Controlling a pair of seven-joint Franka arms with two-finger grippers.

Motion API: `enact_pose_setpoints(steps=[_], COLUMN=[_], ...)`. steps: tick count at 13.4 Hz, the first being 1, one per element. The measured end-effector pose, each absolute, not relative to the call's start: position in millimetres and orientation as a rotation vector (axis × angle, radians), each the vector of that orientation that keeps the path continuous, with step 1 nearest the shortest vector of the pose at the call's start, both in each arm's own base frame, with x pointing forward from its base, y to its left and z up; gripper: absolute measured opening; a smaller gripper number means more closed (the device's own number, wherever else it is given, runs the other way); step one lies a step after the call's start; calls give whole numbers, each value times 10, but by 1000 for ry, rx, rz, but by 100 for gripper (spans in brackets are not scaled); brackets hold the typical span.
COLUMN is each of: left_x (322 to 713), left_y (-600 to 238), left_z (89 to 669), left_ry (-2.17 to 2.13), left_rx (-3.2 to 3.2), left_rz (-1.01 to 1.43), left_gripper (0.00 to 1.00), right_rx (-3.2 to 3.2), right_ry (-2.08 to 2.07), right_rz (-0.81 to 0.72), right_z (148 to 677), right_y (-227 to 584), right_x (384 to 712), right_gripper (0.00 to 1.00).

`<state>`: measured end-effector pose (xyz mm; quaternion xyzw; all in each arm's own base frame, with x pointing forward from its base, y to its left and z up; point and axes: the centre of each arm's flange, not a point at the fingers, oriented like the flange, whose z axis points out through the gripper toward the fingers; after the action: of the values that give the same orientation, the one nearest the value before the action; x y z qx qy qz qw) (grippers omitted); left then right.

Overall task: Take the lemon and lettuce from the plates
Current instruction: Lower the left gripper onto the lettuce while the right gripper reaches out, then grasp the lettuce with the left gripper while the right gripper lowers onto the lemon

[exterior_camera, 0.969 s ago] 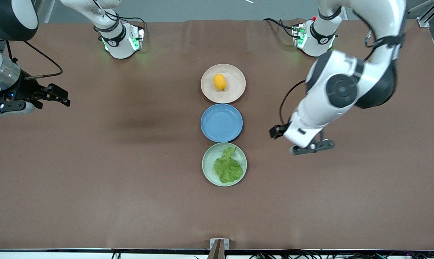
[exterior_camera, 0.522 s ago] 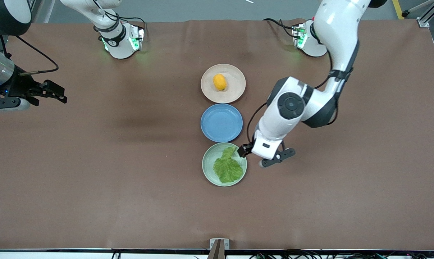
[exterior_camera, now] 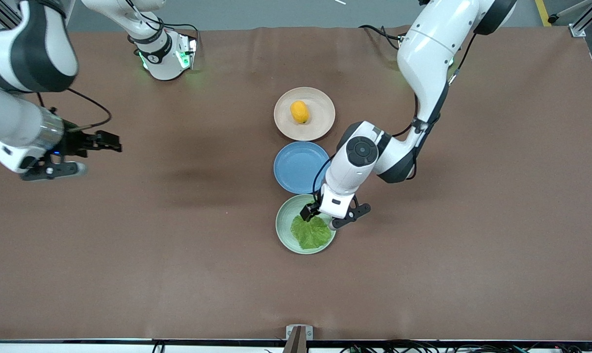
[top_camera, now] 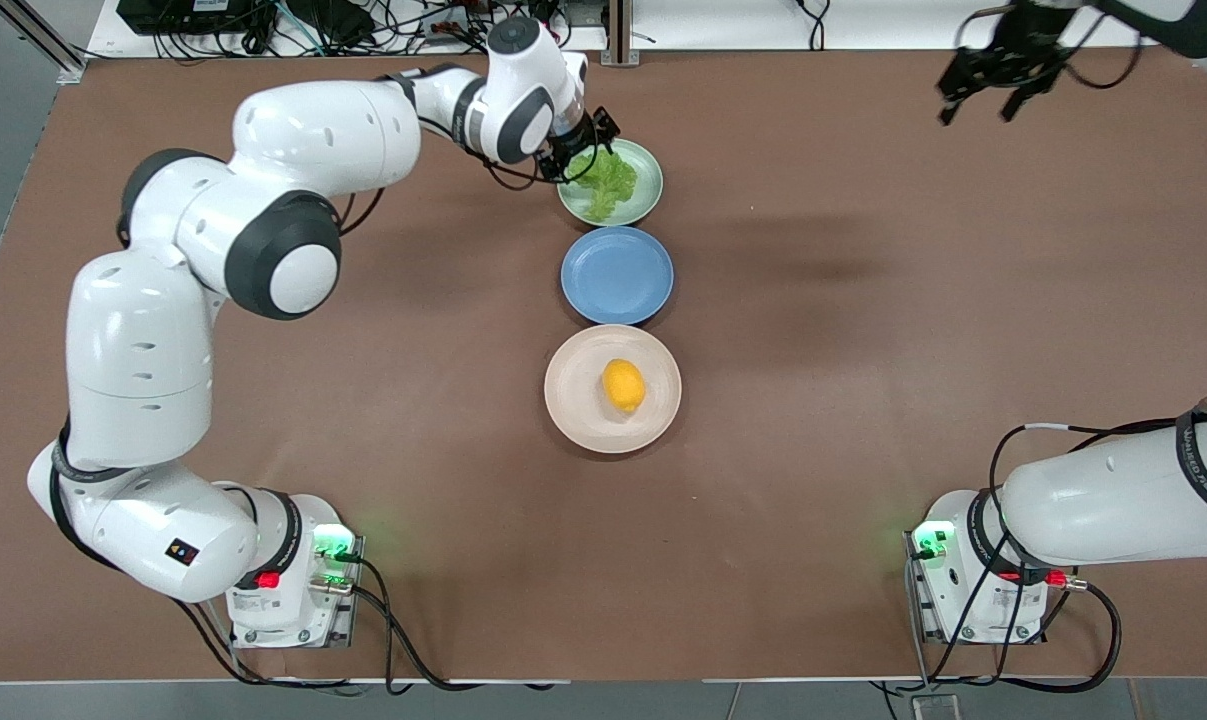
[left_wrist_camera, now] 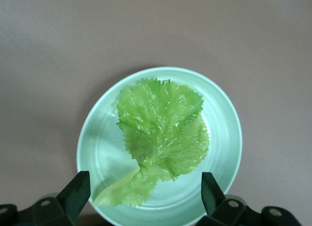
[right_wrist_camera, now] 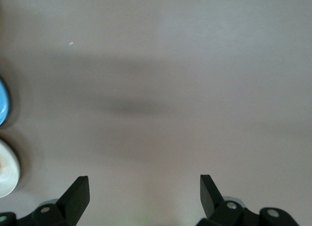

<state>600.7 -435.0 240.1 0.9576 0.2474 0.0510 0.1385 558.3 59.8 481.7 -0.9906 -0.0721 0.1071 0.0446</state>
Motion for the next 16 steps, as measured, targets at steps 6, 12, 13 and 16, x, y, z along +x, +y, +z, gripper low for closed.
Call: enact_pose_setpoints(steps=[6, 12, 13, 16], left_x=[6034, 6028, 6028, 6032], left_y=[-4330, -4310, -4308, -4302], left_z=[2175, 2016, 1993, 1959], left_ry=[724, 732, 733, 736], left_rx=[2756, 2763, 2764, 2762], left_rz=[164, 154, 153, 155], left_gripper=[83, 74, 73, 59], right_rx=[-2993, -2982, -2980, -2995], right_ry=[-262, -259, -279, -333], right_rz=[286, 93, 89, 54], right_z=[4616, 3901, 3725, 3183], right_y=[2415, 4380, 4604, 5047], right_x=[5064, 3638, 3418, 2984], right_gripper=[100, 98, 97, 97])
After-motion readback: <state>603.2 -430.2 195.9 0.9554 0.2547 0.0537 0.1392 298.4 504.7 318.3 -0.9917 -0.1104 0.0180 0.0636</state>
